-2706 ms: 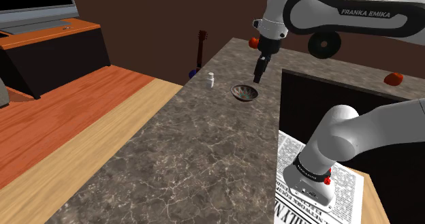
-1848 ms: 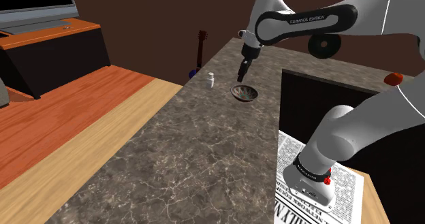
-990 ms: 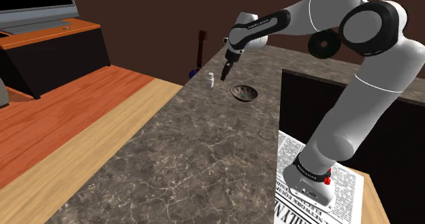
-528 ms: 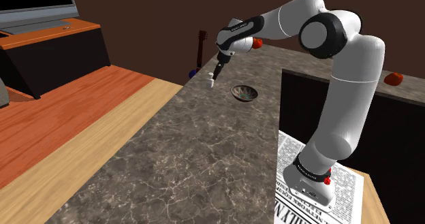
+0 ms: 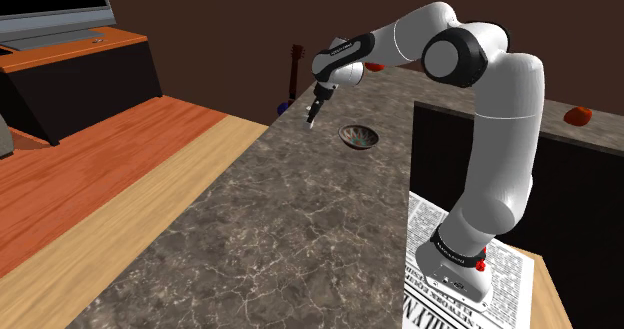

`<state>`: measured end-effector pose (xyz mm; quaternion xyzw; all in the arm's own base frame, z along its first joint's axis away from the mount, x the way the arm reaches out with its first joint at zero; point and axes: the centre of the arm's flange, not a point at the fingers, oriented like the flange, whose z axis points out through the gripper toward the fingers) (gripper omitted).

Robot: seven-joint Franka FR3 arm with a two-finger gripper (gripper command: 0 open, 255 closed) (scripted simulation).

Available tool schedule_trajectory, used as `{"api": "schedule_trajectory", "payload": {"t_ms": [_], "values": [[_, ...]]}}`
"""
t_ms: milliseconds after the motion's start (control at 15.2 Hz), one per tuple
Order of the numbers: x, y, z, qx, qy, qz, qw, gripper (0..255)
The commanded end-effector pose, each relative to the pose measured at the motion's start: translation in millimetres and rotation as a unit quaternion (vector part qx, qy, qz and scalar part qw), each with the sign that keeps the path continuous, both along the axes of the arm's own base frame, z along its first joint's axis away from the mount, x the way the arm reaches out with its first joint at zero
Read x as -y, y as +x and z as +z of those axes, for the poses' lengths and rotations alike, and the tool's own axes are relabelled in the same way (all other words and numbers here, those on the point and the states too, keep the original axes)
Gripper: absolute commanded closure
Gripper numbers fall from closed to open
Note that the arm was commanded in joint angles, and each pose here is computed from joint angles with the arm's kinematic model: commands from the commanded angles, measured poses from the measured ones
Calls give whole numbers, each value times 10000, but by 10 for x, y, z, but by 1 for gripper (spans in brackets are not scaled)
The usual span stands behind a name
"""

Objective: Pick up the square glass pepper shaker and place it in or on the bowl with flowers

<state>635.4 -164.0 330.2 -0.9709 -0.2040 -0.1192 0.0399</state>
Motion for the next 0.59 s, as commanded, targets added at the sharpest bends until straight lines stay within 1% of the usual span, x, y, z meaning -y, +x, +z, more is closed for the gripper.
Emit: {"api": "schedule_trajectory", "payload": {"t_ms": [0, 462, 528], "values": [[4, 16, -80, 2, 0, -1, 10000, 0], [4, 16, -79, 2, 0, 0, 10000, 0], [4, 16, -79, 2, 0, 0, 10000, 255]]}}
